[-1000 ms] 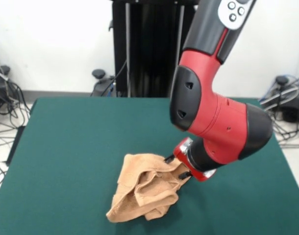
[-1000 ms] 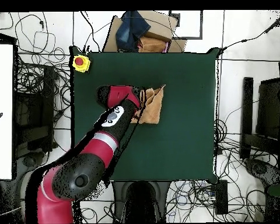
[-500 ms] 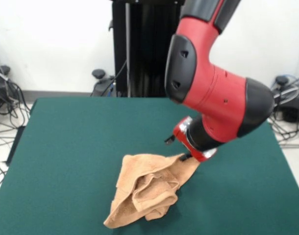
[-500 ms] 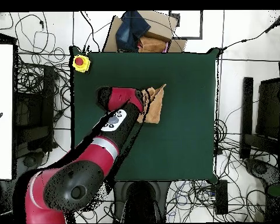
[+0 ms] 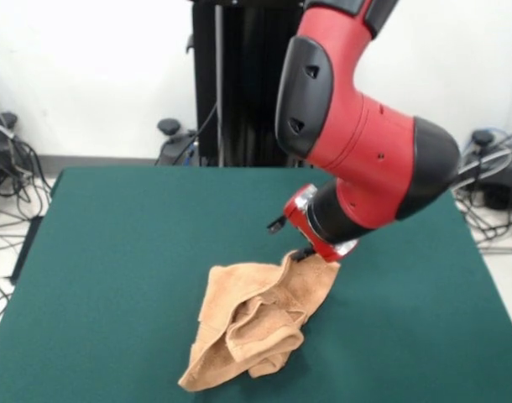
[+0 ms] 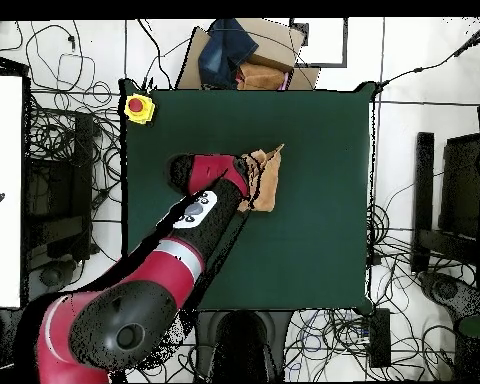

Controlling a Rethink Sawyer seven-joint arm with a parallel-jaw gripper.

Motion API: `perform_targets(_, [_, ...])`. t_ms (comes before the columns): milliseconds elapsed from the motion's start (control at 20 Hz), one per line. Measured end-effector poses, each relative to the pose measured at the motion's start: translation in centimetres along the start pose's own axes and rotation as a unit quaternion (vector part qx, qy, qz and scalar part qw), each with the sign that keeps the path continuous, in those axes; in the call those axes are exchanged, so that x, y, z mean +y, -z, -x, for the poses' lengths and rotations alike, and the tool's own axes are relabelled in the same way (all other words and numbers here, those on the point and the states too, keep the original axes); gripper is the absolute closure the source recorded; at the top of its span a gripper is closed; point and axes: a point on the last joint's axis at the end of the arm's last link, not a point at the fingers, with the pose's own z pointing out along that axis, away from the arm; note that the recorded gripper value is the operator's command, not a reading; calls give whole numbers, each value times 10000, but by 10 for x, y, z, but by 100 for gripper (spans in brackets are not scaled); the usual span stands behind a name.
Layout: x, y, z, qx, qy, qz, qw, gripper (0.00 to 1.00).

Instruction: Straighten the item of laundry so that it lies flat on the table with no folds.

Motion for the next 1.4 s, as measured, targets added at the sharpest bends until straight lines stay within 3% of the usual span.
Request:
perform_targets(550, [21, -34, -15, -368, 232, 17, 9991, 0])
perform_targets(1300, [25, -37, -19, -407, 277, 7, 9988, 0])
perform_targets(1350, [26, -36, -21, -417, 290, 7, 9987, 100])
perform_targets(1400, [26, -36, -21, -420, 294, 7, 9987, 100])
